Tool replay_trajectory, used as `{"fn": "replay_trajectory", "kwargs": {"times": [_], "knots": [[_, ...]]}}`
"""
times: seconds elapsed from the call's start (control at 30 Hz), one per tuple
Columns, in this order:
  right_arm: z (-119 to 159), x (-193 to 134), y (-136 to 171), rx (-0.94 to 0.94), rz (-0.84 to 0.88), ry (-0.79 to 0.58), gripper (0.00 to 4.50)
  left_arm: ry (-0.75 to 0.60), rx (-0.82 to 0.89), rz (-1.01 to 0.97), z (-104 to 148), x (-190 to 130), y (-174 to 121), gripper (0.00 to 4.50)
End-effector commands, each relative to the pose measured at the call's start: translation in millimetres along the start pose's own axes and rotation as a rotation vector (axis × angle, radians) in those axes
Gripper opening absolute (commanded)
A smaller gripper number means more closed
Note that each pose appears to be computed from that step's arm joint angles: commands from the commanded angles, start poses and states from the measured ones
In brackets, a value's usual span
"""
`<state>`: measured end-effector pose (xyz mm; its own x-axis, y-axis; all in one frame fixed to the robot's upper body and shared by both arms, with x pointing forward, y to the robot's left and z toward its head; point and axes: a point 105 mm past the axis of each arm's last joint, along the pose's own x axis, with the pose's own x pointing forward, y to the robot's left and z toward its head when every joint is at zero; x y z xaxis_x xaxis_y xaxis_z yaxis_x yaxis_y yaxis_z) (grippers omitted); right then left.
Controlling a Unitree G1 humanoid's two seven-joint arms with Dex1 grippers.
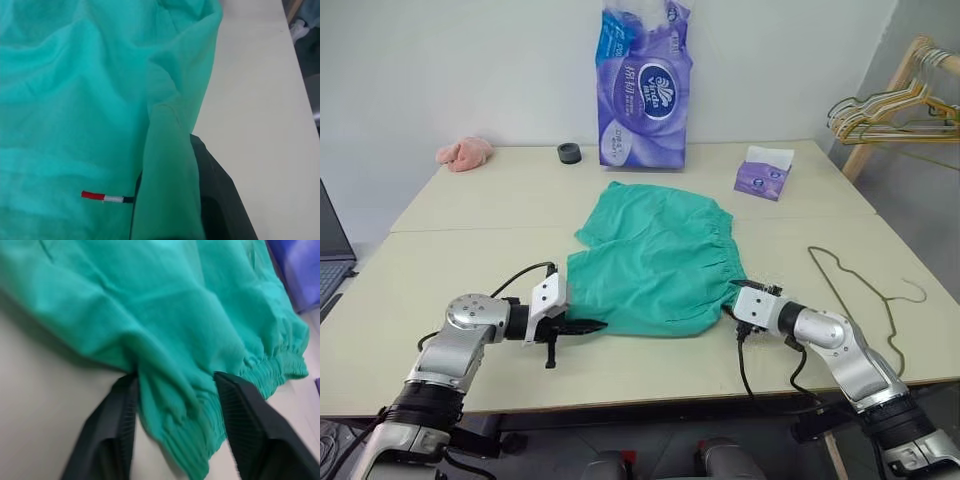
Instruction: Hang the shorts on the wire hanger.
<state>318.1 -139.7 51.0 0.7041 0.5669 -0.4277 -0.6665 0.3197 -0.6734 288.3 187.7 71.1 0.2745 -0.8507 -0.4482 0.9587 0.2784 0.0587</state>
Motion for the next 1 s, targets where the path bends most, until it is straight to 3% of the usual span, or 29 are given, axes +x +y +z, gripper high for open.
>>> {"fn": "replay_trajectory", "kwargs": {"times": [0.03,0.13,0.17,0.33,0.5,0.73,0.87,1.0], "knots": [[3.7,1.2,-8.9,-0.020,-0.027,-0.014,1.19,-0.018,0.040,0.061,12.4,-18.7,16.8,0.00],[0.7,0.7,-9.3,-0.012,-0.012,-0.010,0.09,-0.009,0.048,0.080,13.0,-24.3,24.3,0.00],[0.2,-0.1,-10.5,-0.015,-0.009,-0.010,0.01,-0.008,0.051,0.084,13.5,-25.7,26.4,0.00],[1.5,-9.2,-16.9,-0.055,0.031,-0.016,0.01,0.018,0.058,0.037,10.9,-25.6,21.3,0.00],[5.3,-31.3,-16.2,-0.095,0.105,-0.026,0.01,0.099,0.017,-0.161,-5.0,-21.6,-22.2,0.00],[21.5,-65.4,24.5,-0.119,0.334,-0.064,0.01,0.239,-0.166,-0.513,-32.4,-35.3,-113.7,0.00],[17.4,-83.4,42.3,-0.135,0.438,-0.035,0.01,0.280,-0.232,-0.598,-32.3,-47.3,-136.9,0.00],[17.8,-99.0,59.7,-0.119,0.544,-0.015,0.01,0.325,-0.208,-0.631,-32.3,-54.7,-139.4,0.00]]}}
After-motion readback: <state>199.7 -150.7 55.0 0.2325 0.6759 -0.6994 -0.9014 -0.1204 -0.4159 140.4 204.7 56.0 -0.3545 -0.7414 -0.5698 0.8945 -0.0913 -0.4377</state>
